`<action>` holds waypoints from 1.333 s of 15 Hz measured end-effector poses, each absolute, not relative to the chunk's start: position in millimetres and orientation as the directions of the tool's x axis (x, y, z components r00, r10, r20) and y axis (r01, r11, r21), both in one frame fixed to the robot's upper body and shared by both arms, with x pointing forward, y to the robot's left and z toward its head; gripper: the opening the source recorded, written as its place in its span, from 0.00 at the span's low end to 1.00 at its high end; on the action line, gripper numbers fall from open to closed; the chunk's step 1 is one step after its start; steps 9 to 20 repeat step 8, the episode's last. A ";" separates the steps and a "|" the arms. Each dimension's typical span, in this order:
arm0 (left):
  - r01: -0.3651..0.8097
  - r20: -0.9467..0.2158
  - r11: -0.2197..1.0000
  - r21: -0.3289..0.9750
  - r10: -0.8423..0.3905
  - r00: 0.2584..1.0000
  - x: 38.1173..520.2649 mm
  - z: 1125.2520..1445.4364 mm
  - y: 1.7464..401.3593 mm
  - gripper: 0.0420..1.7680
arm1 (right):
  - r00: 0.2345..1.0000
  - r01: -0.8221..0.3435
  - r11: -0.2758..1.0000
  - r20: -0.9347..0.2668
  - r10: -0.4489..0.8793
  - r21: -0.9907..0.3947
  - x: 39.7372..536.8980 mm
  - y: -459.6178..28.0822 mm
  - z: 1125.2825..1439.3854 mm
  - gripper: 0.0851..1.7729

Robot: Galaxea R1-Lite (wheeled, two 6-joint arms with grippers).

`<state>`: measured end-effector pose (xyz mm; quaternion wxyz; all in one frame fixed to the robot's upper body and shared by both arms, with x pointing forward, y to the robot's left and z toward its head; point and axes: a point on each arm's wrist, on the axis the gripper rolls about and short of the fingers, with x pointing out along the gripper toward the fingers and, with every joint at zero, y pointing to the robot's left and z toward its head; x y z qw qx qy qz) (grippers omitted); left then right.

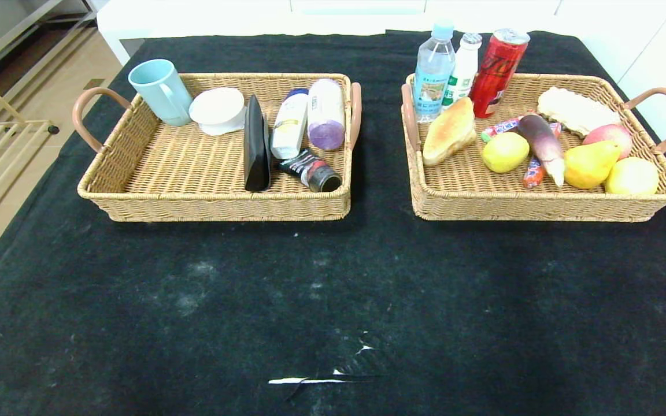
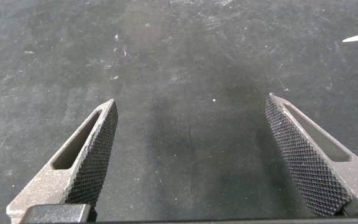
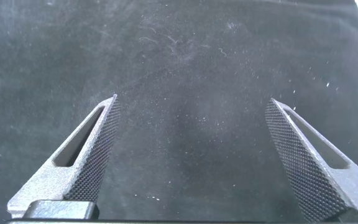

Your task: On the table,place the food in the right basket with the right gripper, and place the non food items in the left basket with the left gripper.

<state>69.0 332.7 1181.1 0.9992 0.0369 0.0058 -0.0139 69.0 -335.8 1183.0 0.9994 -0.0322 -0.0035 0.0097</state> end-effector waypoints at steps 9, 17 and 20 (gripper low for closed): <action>0.019 -0.010 0.999 0.037 -0.018 1.000 69.0 1181.3 332.9 0.97 | 1.000 -0.008 1.000 0.007 0.008 -0.010 69.0 -336.1 1183.1 0.96; 0.019 -0.010 0.999 0.037 -0.018 1.000 69.0 1181.3 332.9 0.97 | 1.000 -0.008 1.000 0.007 0.008 -0.010 69.0 -336.1 1183.1 0.96; 0.019 -0.010 0.999 0.037 -0.018 1.000 69.0 1181.3 332.9 0.97 | 1.000 -0.008 1.000 0.007 0.008 -0.010 69.0 -336.1 1183.1 0.96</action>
